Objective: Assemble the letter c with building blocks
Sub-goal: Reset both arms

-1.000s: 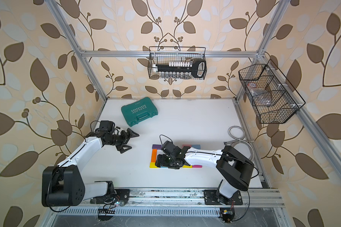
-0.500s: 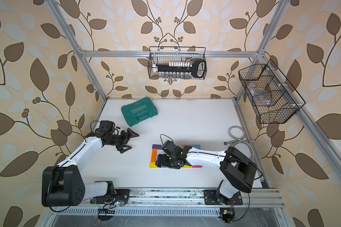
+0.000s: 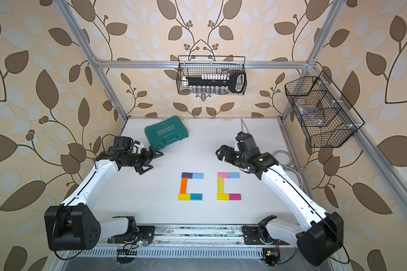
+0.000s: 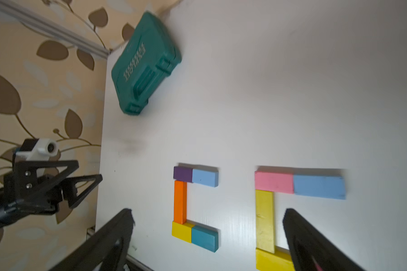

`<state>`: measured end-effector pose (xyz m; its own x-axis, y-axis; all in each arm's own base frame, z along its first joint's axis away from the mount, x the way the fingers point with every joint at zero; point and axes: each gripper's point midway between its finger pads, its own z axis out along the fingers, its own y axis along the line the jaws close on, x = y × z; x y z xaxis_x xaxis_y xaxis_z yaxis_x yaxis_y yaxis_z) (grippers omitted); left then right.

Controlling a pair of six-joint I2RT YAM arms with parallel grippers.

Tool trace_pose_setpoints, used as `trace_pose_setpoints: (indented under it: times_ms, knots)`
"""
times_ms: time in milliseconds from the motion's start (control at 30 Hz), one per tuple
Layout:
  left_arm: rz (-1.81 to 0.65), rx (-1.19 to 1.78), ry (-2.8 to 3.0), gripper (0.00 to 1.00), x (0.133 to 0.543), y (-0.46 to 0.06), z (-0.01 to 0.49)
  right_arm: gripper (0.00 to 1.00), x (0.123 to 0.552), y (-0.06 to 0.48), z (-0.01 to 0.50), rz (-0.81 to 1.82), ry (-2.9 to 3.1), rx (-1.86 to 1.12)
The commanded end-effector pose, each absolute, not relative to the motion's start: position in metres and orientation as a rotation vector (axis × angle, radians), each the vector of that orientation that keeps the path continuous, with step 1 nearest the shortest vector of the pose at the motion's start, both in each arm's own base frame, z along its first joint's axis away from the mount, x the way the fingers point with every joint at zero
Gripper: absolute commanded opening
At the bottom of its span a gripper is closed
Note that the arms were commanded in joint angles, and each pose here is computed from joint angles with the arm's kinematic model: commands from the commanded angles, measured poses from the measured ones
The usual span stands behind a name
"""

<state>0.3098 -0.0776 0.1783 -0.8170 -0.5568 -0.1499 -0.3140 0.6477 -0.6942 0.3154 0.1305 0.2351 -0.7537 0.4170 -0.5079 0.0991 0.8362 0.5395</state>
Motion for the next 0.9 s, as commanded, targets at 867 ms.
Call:
trace_pose_setpoints:
  times_ms: [867]
  knots:
    - [0.106,-0.184,1.925,0.99,0.319,0.021,0.169,0.98,0.344,-0.050,0.178,-0.101,1.920,0.354]
